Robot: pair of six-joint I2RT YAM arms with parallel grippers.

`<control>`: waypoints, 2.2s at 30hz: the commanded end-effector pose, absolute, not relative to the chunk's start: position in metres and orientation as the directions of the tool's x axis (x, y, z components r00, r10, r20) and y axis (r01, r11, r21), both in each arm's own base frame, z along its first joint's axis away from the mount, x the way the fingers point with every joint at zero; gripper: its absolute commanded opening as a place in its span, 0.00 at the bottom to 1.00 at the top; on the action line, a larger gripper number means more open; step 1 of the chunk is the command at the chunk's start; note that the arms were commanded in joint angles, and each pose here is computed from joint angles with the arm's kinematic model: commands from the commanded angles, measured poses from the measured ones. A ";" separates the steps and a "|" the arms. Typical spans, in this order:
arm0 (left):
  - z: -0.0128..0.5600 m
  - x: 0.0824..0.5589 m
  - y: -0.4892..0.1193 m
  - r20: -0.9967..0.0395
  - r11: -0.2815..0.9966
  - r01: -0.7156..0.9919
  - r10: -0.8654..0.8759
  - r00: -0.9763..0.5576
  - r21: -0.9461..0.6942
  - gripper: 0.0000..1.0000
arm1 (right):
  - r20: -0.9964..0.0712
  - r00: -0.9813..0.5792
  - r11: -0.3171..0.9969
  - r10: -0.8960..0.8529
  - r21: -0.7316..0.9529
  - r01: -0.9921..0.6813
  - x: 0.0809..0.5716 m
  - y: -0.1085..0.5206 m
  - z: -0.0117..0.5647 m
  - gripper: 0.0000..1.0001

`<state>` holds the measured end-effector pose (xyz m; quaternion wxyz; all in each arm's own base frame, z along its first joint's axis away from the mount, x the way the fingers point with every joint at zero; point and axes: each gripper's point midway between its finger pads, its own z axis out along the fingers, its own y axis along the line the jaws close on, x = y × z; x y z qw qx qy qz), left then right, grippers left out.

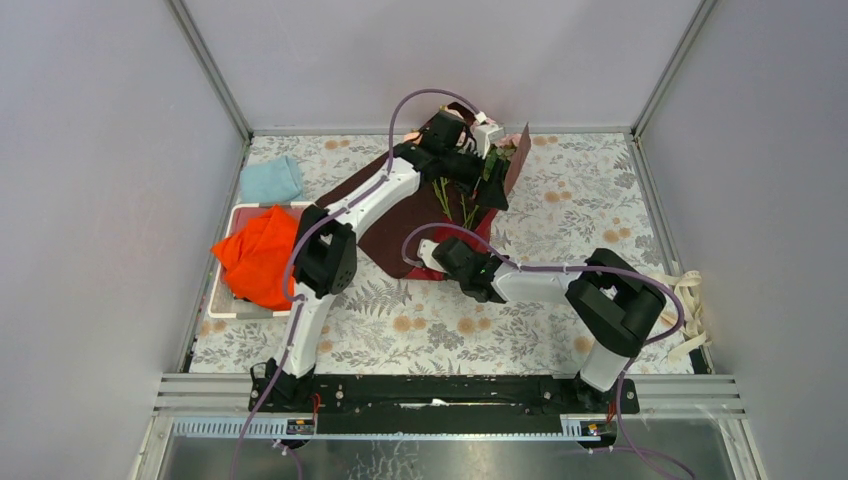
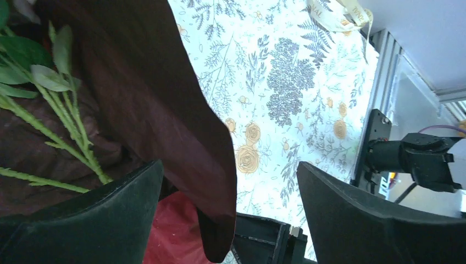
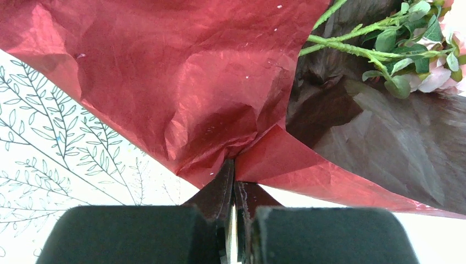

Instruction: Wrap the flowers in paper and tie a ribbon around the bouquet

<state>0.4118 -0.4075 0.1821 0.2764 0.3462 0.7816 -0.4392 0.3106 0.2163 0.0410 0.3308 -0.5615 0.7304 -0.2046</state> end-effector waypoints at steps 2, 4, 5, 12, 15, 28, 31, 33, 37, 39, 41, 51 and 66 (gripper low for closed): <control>0.203 0.414 -0.412 -0.739 0.299 0.777 0.252 -0.625 -0.554 0.99 | -0.235 -0.130 0.259 -0.963 -0.693 -0.673 0.314 0.223 0.049 0.05; 0.213 0.411 -0.415 -0.747 0.283 0.783 0.246 -0.618 -0.555 0.99 | -0.232 -0.130 0.258 -0.964 -0.692 -0.674 0.314 0.223 0.048 0.04; 0.215 0.413 -0.416 -0.752 0.295 0.784 0.240 -0.614 -0.546 0.99 | -0.232 -0.130 0.257 -0.964 -0.691 -0.675 0.314 0.223 0.047 0.04; 0.166 0.450 -0.419 -0.745 0.520 0.729 0.235 -0.624 -0.446 0.99 | -0.229 -0.124 0.252 -0.966 -0.698 -0.671 0.316 0.224 0.050 0.04; 0.155 0.456 -0.424 -0.756 0.547 0.732 0.248 -0.606 -0.407 0.99 | -0.229 -0.121 0.250 -0.966 -0.697 -0.672 0.315 0.223 0.050 0.04; 0.173 0.448 -0.418 -0.776 0.564 0.749 0.275 -0.567 -0.347 0.00 | -0.225 -0.124 0.250 -0.966 -0.704 -0.665 0.313 0.221 0.054 0.05; 0.166 0.452 -0.393 -0.753 0.605 0.715 0.273 -0.599 -0.349 0.00 | -0.237 -0.139 0.268 -0.962 -0.703 -0.659 0.312 0.219 0.057 0.09; 0.157 0.456 -0.372 -0.735 0.632 0.691 0.271 -0.622 -0.352 0.00 | -0.241 -0.149 0.278 -0.959 -0.701 -0.657 0.311 0.217 0.057 0.12; 0.112 0.460 -0.328 -0.653 0.693 0.609 0.261 -0.711 -0.386 0.00 | -0.246 -0.162 0.290 -0.956 -0.693 -0.660 0.306 0.213 0.055 0.18; 0.090 0.459 -0.313 -0.609 0.710 0.572 0.252 -0.752 -0.412 0.00 | -0.257 -0.170 0.304 -0.951 -0.686 -0.661 0.305 0.213 0.055 0.24; 0.070 0.459 -0.300 -0.579 0.726 0.542 0.244 -0.778 -0.423 0.00 | -0.282 -0.173 0.322 -0.944 -0.669 -0.670 0.302 0.215 0.056 0.33; 0.030 0.461 -0.280 -0.532 0.749 0.481 0.204 -0.822 -0.456 0.00 | -0.547 -0.046 0.360 -0.836 -0.482 -0.799 0.263 0.248 0.101 0.68; 0.021 0.446 -0.277 -0.482 0.728 0.439 0.169 -0.860 -0.527 0.00 | -0.768 -0.629 0.680 -0.121 0.398 -0.616 0.336 0.280 0.121 0.34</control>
